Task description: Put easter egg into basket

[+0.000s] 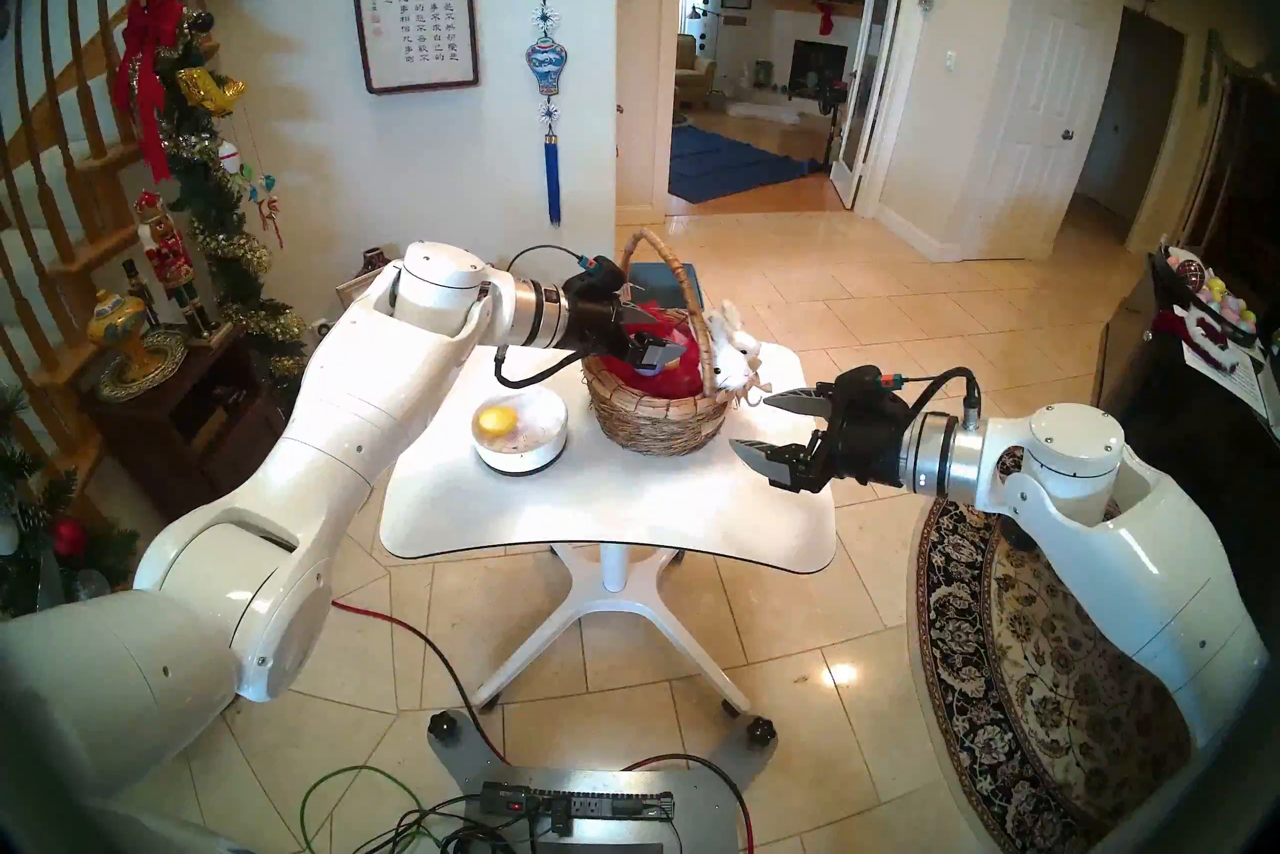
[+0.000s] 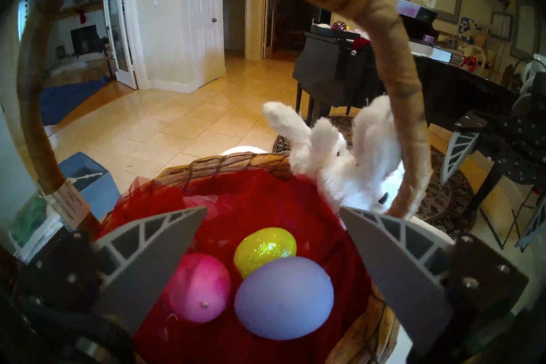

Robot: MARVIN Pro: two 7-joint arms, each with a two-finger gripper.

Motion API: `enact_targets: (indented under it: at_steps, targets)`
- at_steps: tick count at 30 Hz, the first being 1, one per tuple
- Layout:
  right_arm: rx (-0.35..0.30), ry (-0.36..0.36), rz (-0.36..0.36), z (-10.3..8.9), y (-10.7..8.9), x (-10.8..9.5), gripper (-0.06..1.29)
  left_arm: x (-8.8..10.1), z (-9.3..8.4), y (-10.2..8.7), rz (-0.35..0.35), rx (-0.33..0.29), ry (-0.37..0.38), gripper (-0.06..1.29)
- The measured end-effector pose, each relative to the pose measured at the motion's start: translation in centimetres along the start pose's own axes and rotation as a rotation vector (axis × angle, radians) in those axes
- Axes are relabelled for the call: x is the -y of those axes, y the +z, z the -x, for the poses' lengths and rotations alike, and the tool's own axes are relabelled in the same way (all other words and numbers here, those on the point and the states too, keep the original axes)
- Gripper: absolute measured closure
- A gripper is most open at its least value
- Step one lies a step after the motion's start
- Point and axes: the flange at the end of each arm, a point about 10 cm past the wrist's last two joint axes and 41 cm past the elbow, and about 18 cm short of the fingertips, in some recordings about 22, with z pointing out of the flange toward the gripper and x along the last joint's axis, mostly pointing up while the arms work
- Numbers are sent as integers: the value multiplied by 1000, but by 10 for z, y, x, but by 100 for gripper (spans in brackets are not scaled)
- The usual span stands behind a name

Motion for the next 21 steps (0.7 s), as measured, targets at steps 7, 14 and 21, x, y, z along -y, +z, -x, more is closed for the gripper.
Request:
enact_targets:
  at_steps: [7,14,21]
  targets:
    - [0,0,0,0,0,0,-1,5,-8,-28,-10,-24,10,2]
    - [0,0,0,0,0,0,-1,7,6,-59,-38,1,11,2]
    - [0,0,0,0,0,0,-1,5,33,-92,-71,44,-13,2]
